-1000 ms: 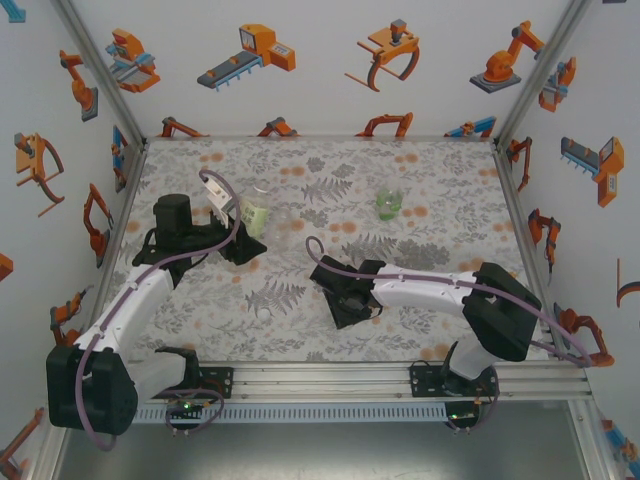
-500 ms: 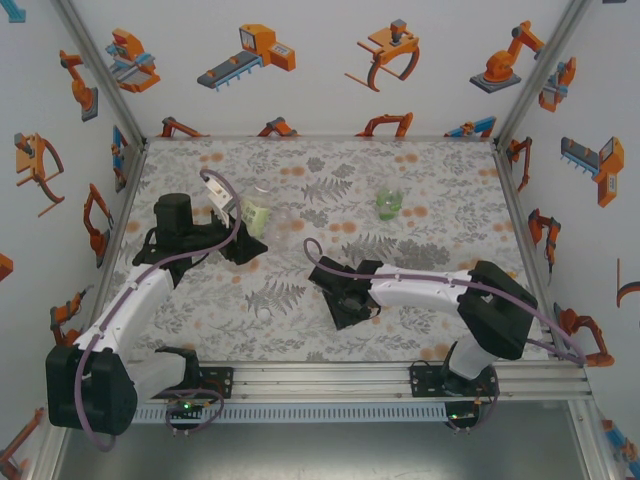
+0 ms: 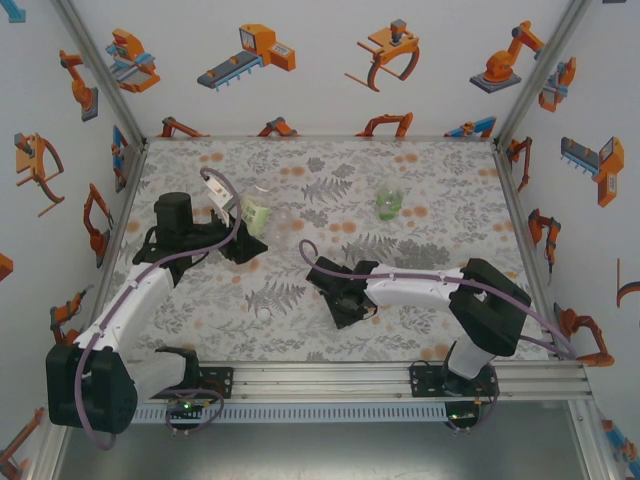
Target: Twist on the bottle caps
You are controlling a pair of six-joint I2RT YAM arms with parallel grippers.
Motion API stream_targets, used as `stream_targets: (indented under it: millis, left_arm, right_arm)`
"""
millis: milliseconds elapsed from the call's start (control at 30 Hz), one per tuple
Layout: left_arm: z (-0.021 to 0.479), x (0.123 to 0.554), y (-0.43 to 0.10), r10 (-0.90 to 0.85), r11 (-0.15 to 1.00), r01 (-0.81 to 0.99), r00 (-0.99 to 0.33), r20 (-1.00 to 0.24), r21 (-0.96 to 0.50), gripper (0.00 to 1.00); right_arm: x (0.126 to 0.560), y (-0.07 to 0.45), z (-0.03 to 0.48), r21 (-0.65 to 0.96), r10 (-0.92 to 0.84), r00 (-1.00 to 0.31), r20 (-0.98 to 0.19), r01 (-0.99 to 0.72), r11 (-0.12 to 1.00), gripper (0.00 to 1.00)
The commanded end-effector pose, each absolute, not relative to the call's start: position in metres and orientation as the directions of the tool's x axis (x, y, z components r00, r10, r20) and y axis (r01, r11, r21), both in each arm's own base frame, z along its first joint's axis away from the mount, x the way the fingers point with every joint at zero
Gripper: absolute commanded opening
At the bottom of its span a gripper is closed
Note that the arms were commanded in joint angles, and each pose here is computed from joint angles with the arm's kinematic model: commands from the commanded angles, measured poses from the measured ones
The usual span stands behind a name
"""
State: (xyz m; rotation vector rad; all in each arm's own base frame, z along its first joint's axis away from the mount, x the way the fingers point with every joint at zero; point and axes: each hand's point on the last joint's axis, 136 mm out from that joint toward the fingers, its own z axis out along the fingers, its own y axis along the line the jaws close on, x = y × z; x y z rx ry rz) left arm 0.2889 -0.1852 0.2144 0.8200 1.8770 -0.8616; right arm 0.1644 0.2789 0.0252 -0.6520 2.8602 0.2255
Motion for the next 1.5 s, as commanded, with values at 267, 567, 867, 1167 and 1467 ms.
stream_targets:
  millis: [267,567,867,1167,1467]
  left_arm:
    - [0.223,0.288,-0.192,0.190,0.515,0.830,-0.354,-0.916,-0.214,0.00]
    - [0.254,0.284,-0.204,0.062,0.490,0.820,-0.371,-0.926,-0.296,0.00]
    - [0.320,0.263,-0.226,-0.106,0.359,0.848,-0.378,-0.920,-0.390,0.00]
    - [0.338,0.250,-0.226,-0.138,0.388,0.820,-0.400,-0.906,-0.421,0.00]
    - [0.340,0.247,-0.214,-0.145,0.462,0.767,-0.430,-0.891,-0.445,0.00]
  right_arm:
    - [0.176,0.288,0.040,0.377,-0.326,-0.909,-0.258,-0.405,0.833,0.21]
    - [0.205,0.268,0.034,0.562,-0.083,-0.968,-0.239,-0.207,0.801,0.25]
    - [0.218,0.210,0.018,0.516,0.121,-0.962,-0.247,-0.025,0.856,0.36]
    - [0.226,0.208,0.025,0.483,0.131,-0.961,-0.245,-0.004,0.875,0.41]
    - [0.224,0.223,0.041,0.234,-0.053,-0.959,-0.279,-0.121,0.965,0.44]
